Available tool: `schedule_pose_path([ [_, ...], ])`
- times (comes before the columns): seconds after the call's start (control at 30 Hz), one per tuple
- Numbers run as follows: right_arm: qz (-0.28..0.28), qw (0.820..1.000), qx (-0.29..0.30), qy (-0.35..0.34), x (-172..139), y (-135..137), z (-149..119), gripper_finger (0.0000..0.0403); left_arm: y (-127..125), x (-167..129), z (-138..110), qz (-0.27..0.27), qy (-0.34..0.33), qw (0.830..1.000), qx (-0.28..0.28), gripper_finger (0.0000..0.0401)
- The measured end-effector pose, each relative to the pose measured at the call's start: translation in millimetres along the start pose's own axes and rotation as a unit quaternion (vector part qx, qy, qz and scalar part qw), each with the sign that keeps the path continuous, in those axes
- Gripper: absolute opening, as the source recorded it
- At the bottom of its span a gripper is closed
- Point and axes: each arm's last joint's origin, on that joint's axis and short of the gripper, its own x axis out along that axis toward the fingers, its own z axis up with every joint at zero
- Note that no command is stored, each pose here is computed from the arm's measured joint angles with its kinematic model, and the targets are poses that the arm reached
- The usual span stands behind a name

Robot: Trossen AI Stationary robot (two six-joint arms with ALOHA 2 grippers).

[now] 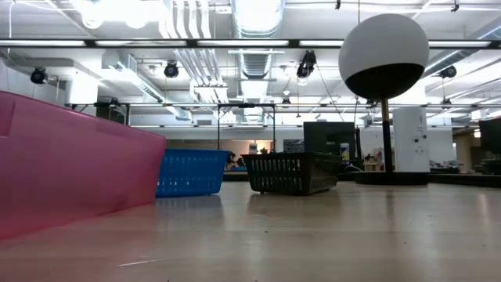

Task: Pick and place items into bin
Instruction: Put the left white card reader box into the blue bin

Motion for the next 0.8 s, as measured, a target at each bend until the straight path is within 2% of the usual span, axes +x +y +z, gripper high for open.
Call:
schedule_pose_path([
  [0.23,0.077,0.997,0.004,0.006,0,6,5,0.0015,6,13,-8,-0.001,-0.018,1.000,0.000,0.0160],
  [0.63,0.075,0.997,0.004,0.005,4,4,6,0.0015,8,31,-20,-0.043,-0.023,0.999,-0.023,0.0160],
  [0.8,0.089,0.996,0.004,0.011,5,5,6,0.0015,10,35,-23,-0.042,-0.020,0.999,-0.023,0.0156],
])
